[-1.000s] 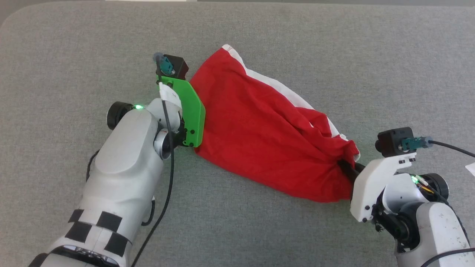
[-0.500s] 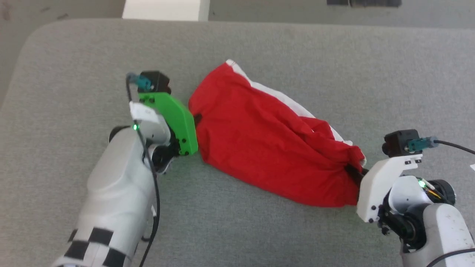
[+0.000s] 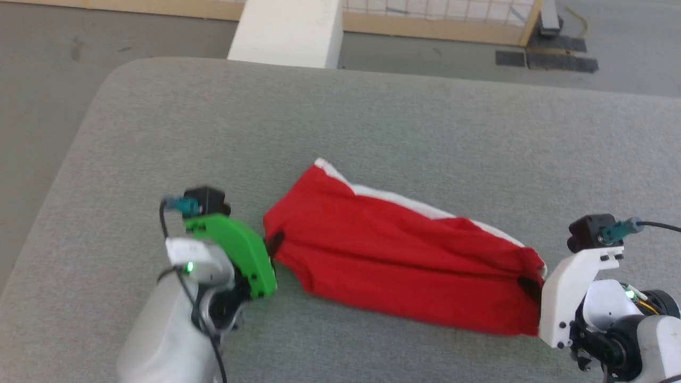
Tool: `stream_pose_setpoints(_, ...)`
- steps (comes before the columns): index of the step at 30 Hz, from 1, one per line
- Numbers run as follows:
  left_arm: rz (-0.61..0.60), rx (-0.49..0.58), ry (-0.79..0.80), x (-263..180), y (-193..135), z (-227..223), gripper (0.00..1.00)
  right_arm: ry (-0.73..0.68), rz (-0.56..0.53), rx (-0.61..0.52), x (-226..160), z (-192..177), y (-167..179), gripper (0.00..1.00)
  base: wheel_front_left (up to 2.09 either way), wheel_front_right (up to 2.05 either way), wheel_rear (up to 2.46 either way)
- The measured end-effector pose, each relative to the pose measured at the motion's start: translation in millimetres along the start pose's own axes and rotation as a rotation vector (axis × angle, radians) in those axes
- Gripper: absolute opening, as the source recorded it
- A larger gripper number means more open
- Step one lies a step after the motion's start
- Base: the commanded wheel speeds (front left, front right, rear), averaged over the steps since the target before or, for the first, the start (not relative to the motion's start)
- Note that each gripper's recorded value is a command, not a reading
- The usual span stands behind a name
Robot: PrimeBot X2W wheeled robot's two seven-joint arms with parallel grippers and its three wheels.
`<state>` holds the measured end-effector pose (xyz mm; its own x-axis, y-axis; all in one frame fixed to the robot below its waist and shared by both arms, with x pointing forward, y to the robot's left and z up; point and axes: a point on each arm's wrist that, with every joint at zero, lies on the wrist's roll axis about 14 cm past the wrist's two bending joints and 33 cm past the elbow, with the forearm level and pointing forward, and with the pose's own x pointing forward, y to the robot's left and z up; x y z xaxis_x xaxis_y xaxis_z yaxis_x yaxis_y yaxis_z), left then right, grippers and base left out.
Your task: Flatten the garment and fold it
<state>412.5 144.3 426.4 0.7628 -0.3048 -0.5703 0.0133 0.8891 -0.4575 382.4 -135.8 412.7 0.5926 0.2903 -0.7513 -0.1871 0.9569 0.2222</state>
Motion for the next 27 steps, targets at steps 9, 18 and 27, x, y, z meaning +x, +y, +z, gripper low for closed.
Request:
stream_pose_setpoints(9,0.061,-0.102,0.022,-39.6,12.5,-48.8,0.0,0.05,0.013,-0.024,-6.1,-12.4,3.8,0.0,0.0,0.0,0.0)
stream_pose_setpoints(18,0.095,-0.201,0.078,-55.1,19.4,-84.7,0.05,0.136,0.015,-0.014,-3.8,-44.8,4.7,0.0,0.0,0.0,0.0)
stream_pose_setpoints(27,0.12,-0.198,0.005,-63.1,26.2,-66.6,1.0,0.07,0.021,-0.024,-7.6,-38.7,9.2,1.0,0.0,0.0,0.0)
